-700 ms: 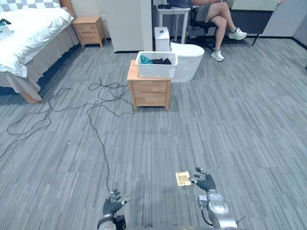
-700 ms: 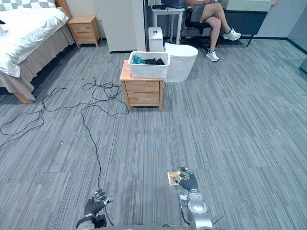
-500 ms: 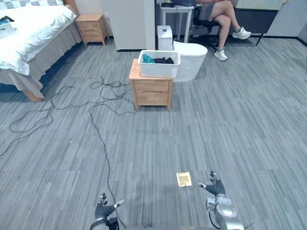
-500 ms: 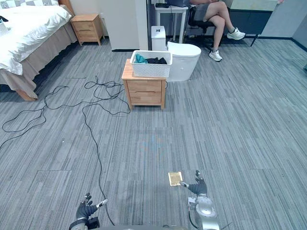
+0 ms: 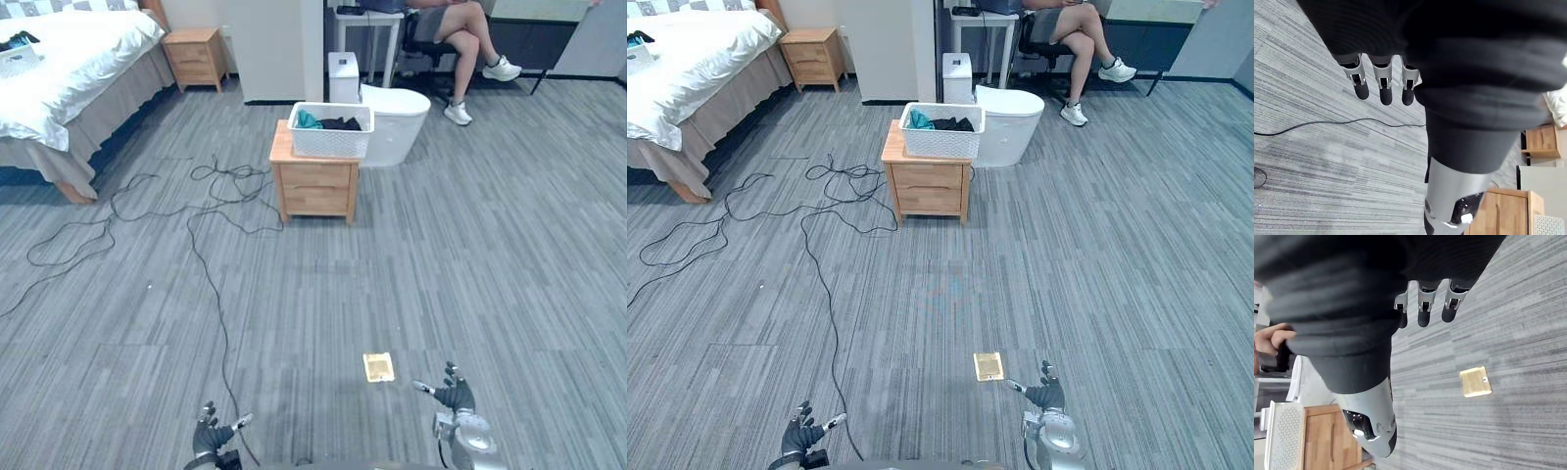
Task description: Pick up the laundry basket with both hands and put the clothes into the washing machine.
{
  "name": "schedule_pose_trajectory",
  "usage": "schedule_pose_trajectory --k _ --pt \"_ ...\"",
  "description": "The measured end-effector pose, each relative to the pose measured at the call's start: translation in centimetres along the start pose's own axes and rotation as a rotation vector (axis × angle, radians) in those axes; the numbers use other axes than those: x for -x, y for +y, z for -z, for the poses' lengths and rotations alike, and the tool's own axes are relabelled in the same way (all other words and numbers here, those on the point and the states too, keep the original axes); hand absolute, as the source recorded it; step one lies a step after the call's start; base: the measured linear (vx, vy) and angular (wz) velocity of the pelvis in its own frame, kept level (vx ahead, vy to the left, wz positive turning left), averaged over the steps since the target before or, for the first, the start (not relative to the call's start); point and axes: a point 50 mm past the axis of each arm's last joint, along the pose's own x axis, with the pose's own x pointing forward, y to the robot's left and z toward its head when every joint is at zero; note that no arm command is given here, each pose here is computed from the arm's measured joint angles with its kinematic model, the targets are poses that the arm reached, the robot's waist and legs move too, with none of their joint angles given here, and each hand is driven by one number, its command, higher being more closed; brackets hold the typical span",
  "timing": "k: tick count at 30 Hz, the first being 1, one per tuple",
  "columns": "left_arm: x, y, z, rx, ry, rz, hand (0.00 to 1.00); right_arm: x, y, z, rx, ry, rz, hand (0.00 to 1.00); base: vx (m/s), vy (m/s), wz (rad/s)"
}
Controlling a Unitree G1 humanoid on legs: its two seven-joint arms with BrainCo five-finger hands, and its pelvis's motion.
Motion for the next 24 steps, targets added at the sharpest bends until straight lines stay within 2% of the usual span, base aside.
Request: schedule_pose_trajectory --k 13,16,21,24 --pt "-0.4 -0.2 -3.4 0.01 -0.139 0.021 0.0 -0.8 1.5 -2.3 -0.02 -0.065 -0.02 0.0 0.11 0.079 -0.21" --pt "-0.7 0.0 -4.2 -0.023 -0.166 0.031 0.0 -0.4 1.7 -1.6 -0.001 -0.044 -0.036 0.0 0.37 0.076 0.09" --pt "-1.6 -1.2 -6.3 -0.028 -0.227 0.066 0.0 -0.7 1.4 -3.7 0.039 -0.13 -0.053 0.0 0.46 -0.018 0.48" --pt "-1.7 -0.6 -5.5 -0.051 -0.193 0.055 0.0 -0.3 1.7 -3.2 0.046 -0.122 -0.071 0.0 0.68 -0.127 0.31"
